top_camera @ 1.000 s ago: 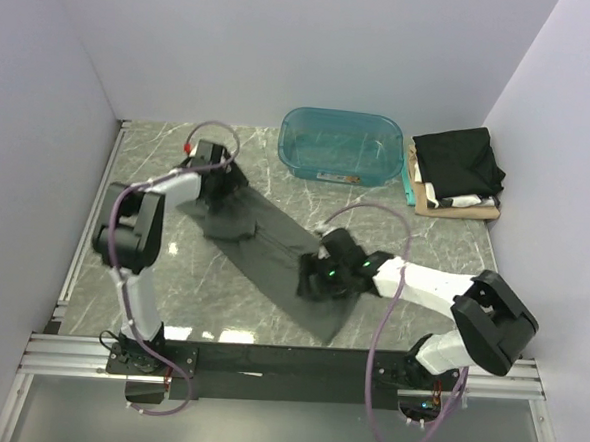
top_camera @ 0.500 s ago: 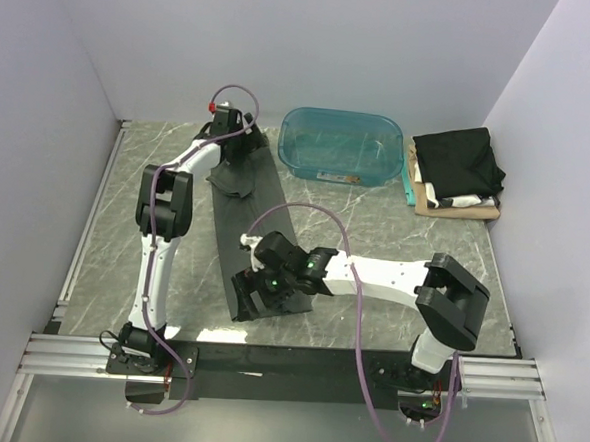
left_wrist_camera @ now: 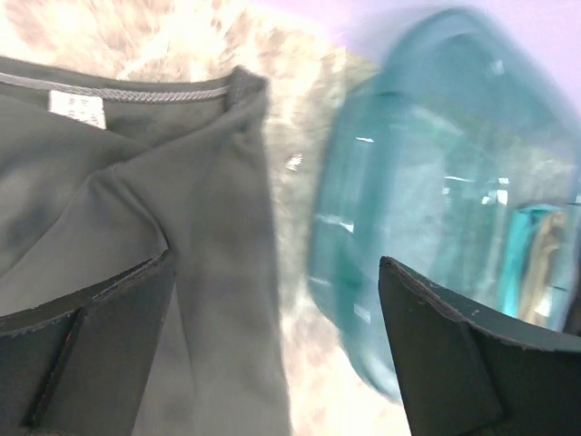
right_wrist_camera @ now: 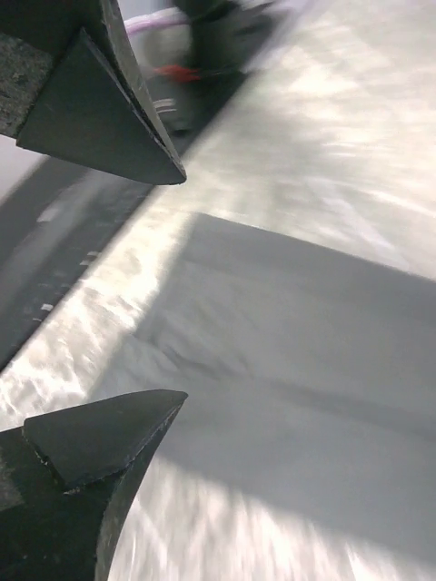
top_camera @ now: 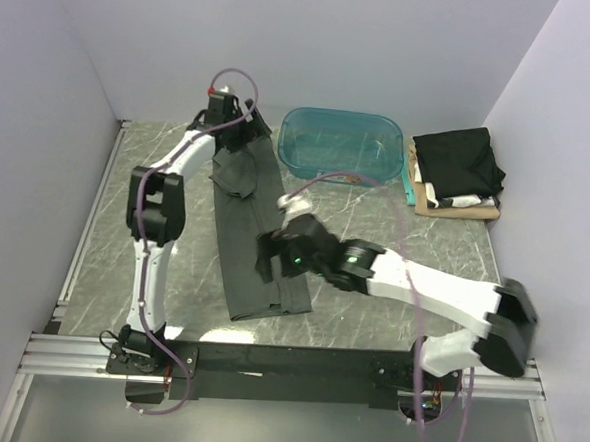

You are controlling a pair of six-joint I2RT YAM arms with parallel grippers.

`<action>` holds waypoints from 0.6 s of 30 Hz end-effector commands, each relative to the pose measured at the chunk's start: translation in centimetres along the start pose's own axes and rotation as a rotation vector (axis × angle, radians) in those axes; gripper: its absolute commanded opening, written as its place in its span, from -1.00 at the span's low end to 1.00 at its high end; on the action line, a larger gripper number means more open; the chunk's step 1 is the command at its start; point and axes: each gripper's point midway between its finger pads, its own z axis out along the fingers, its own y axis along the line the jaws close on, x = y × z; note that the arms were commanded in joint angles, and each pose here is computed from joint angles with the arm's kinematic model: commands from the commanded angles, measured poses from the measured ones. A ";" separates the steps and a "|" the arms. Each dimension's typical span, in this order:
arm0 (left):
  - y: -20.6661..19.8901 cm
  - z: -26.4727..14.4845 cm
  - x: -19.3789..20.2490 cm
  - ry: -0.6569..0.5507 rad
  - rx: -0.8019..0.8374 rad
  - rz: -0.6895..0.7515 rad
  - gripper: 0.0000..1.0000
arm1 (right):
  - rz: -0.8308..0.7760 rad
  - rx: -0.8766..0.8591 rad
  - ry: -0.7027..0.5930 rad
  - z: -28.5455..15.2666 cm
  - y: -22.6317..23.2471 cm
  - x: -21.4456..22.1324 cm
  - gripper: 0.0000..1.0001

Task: Fold and stack the t-shirts
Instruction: Fold the tshirt

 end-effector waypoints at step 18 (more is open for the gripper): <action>-3.6 -26.6 16.2 -0.016 0.013 0.008 0.99 | 0.320 0.071 -0.345 -6.6 -11.8 -1.0 1.00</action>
